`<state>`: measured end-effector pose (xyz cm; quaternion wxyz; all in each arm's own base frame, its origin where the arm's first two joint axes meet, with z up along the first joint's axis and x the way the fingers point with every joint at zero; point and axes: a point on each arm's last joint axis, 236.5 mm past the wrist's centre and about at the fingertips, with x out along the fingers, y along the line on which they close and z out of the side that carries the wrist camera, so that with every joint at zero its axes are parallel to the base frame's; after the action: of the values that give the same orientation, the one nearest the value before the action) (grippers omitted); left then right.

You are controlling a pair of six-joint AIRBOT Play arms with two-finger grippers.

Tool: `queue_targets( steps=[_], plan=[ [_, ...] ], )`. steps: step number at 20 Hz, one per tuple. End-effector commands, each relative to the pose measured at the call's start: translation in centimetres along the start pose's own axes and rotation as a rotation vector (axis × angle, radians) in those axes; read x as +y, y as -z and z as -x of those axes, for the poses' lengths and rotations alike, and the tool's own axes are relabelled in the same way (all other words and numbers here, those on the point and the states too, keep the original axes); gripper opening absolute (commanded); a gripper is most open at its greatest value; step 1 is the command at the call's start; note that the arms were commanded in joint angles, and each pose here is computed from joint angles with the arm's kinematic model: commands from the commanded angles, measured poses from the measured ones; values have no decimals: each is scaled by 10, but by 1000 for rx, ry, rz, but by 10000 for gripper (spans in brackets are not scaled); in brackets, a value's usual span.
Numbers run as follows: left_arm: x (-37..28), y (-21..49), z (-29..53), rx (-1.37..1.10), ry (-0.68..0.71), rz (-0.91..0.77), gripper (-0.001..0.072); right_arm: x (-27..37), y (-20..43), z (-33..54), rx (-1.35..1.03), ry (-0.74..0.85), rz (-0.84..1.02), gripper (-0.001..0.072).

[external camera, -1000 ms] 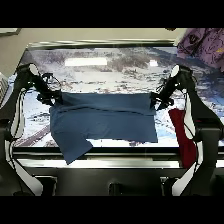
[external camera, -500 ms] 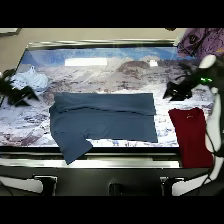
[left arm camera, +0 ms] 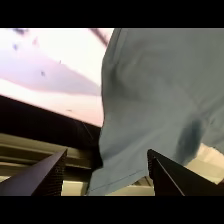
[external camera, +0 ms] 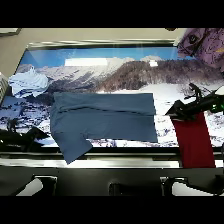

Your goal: Fold the clothes and pants, and hang the long-sleeved shirts on hangers.

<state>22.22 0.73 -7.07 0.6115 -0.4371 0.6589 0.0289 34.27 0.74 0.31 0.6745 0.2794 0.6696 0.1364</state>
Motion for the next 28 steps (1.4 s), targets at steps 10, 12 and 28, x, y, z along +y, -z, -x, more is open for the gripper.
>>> queue_targets(
  steps=[10, 12, 28],
  plan=[
    [-13, 40, -68, 96, 31, -32, 578, 1, 3, -7, -25, -27, -15, 430],
    [-15, 46, -77, 132, 25, -36, 578, 1, 3, -7, -24, -27, -15, 430],
    [-16, 62, -80, 203, 21, -47, 20, -39, 80, -96, 126, -64, -170, 542]
  ],
)
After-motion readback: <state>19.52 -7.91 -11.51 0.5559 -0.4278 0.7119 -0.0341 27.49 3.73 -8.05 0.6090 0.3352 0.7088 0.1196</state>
